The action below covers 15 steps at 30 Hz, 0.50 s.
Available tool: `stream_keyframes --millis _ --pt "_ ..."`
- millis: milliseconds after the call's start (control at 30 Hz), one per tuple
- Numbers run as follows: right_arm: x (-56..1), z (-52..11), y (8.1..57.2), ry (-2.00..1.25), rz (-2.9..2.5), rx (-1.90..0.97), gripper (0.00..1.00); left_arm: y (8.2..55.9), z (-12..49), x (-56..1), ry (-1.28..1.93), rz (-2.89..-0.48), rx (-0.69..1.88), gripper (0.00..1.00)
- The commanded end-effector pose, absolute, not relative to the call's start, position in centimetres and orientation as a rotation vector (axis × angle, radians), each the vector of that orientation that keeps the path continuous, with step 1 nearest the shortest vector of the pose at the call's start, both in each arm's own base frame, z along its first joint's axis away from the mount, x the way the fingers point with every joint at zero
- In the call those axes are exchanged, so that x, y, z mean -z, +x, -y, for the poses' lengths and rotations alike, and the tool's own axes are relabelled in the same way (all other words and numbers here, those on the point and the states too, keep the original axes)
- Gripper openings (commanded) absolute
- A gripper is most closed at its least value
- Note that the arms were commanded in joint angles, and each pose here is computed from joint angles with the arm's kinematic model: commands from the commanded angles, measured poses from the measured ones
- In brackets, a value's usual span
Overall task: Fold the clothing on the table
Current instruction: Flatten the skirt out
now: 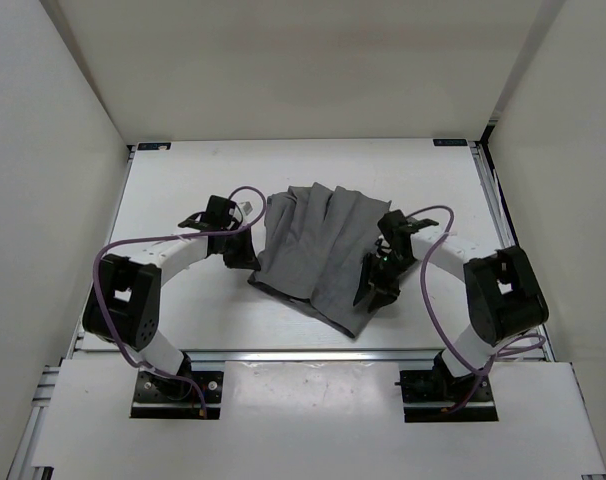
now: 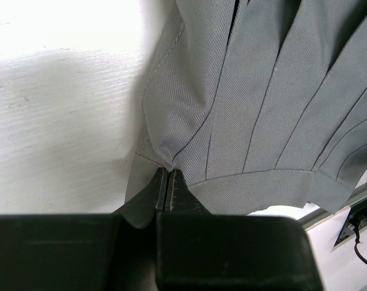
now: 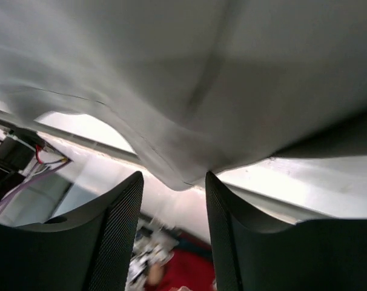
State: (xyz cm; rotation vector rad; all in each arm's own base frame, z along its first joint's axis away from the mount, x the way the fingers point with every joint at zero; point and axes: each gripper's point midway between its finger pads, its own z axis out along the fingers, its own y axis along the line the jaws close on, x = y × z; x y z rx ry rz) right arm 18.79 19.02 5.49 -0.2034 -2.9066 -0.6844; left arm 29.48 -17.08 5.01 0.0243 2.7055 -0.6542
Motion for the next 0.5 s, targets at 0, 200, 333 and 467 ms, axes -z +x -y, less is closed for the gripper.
stream_keyframes --millis 0,200,333,467 --pt "-6.4 -20.9 17.9 -0.288 2.848 0.833 0.51 29.2 16.7 -4.5 0.038 -2.716 0.65 0.0" --pt "-4.5 -21.3 15.7 -0.329 2.767 0.773 0.51 29.1 16.3 -4.1 0.024 -2.732 0.644 0.0" --pt "-3.0 -20.7 13.6 -0.328 2.707 0.68 0.44 28.7 16.2 -3.8 0.019 -2.746 0.65 0.0" --pt "-1.1 -18.9 12.8 -0.38 2.692 0.588 0.28 28.1 15.8 -3.2 0.012 -2.762 0.633 0.0"
